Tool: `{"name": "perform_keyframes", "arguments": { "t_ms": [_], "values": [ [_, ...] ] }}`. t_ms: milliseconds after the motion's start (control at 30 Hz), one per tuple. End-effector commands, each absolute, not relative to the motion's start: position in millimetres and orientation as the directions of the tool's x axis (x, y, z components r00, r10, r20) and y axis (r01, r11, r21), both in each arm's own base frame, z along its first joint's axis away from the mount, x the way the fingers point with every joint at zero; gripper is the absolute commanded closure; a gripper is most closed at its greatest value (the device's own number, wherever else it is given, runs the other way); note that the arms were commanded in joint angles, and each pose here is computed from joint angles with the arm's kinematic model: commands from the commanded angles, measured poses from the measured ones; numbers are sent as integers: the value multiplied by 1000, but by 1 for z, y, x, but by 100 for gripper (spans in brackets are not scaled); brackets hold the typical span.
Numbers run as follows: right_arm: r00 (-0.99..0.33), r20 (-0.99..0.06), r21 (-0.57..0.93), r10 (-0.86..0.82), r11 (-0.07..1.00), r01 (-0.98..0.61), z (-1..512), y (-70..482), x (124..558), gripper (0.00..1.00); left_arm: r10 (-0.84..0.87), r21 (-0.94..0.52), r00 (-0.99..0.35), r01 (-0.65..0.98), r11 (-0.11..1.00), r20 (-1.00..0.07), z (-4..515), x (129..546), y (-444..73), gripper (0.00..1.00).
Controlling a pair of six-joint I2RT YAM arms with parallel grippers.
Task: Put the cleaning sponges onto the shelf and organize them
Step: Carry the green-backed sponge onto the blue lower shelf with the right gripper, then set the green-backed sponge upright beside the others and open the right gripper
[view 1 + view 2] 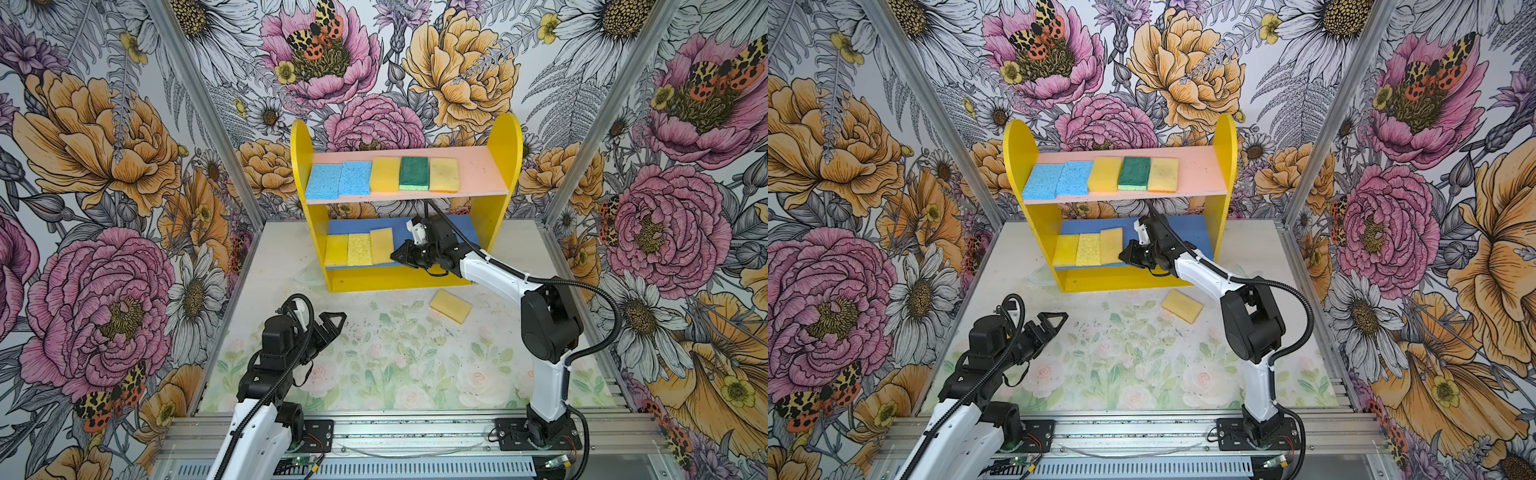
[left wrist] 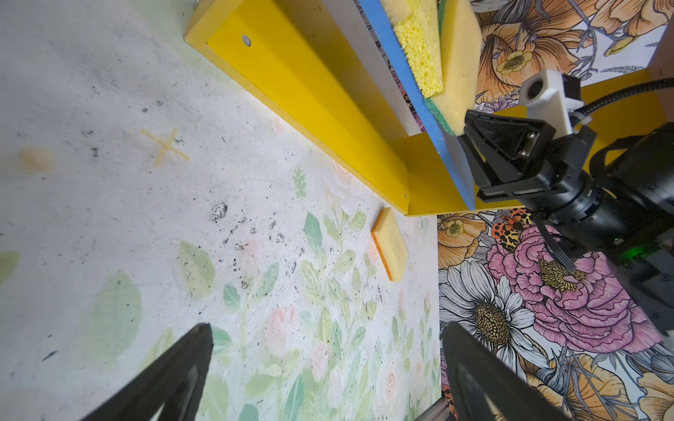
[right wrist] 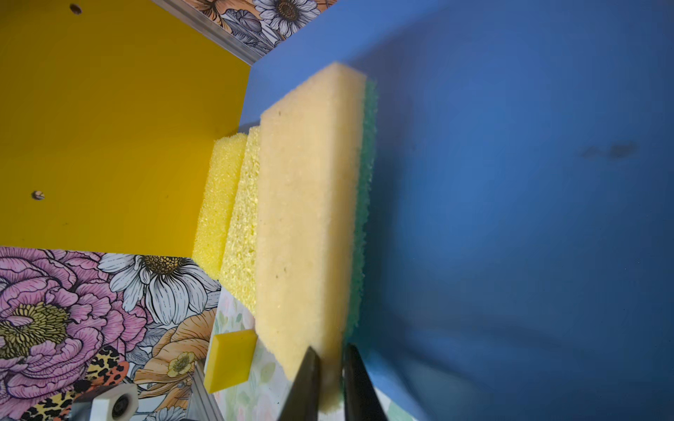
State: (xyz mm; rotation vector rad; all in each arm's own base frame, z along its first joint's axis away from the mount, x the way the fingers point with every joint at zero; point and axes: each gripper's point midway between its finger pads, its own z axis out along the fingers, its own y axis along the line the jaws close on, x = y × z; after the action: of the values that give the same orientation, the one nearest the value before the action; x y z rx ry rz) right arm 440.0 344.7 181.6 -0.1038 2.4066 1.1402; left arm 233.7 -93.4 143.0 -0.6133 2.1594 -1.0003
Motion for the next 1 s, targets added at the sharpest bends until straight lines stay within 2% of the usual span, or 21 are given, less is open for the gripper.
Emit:
{"name": "perform_keyframes", "arguments": {
  "t_ms": [0,67,233,633,767,967],
  "values": [
    [-872,-468,718,143,637,-281,193,342,445,66,-642,-787,-658,-120,605,-393,146,237,-91,1],
    [-870,-471,712,147,645,-277,193,339,445,59,-641,-788,-662,-122,604,-388,145,237,-92,1],
    [-864,-480,704,155,655,-274,196,331,441,50,-640,-790,-663,-118,601,-388,146,237,-92,1],
    [-851,-504,684,146,669,-291,208,308,394,40,-656,-782,-653,-153,604,-379,157,241,-86,1],
    [-856,-499,695,138,654,-300,207,309,371,39,-671,-726,-630,-239,645,-389,165,237,-71,1],
    [-865,-478,739,151,601,-303,196,310,343,37,-698,-544,-564,-450,708,-442,163,220,-27,1]
  ]
}}
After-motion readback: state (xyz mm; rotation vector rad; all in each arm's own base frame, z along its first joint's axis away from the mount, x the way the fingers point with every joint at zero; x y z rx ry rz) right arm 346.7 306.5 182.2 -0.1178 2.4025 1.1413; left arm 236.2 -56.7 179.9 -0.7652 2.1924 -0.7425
